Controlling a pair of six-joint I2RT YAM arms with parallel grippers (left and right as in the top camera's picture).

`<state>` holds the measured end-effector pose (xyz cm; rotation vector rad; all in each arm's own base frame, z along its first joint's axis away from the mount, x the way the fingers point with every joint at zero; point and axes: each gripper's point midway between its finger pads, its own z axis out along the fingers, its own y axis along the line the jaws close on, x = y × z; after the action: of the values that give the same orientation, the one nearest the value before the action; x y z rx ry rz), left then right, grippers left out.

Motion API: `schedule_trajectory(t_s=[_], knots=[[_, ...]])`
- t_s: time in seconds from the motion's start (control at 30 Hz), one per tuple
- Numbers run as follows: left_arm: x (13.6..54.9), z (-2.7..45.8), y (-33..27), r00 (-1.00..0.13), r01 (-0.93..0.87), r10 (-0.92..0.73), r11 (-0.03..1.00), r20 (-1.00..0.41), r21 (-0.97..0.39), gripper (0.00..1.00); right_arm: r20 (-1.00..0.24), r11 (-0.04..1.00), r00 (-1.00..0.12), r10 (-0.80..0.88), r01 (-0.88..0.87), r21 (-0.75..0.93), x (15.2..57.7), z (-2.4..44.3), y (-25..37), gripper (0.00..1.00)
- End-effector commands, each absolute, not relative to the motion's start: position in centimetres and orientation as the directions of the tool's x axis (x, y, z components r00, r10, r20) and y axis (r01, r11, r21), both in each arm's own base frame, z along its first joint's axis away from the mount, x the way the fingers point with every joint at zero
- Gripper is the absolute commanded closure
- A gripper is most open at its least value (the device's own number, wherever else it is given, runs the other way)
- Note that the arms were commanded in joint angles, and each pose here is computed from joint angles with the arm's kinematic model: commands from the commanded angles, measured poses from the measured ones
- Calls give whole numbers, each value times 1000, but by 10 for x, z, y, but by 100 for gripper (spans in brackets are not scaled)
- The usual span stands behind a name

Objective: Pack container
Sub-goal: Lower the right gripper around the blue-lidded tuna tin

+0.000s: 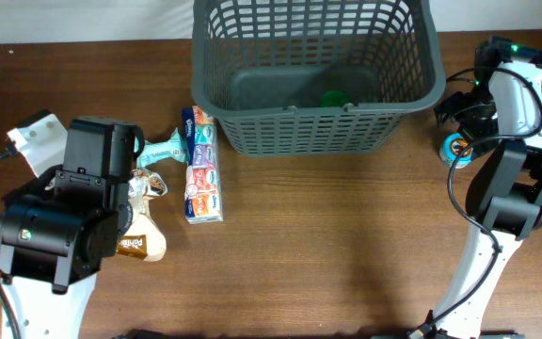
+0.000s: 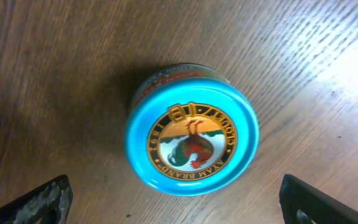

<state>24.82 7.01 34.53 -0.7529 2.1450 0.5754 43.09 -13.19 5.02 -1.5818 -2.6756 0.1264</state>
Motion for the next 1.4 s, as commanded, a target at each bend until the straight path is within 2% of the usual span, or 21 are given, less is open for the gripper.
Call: schedule_trajectory(t_s=[0.0, 0.63, 0.97, 1.37], knots=[[247, 350, 74, -500, -695, -329, 705, -801, 144, 0, -34, 484, -491, 871, 867, -123, 427, 48, -138, 1], [247, 350, 74, -500, -695, -329, 705, -801, 144, 0, -11, 489, -497, 868, 858, -161, 424, 28, -139, 1], [247, 350, 74, -500, -695, -329, 705, -801, 144, 0, -41, 484, -495, 868, 862, -151, 430, 27, -144, 1], [247, 350, 74, -500, -695, -329, 705, -801, 144, 1, -50, 447, -458, 887, 882, -152, 425, 27, -164, 1]])
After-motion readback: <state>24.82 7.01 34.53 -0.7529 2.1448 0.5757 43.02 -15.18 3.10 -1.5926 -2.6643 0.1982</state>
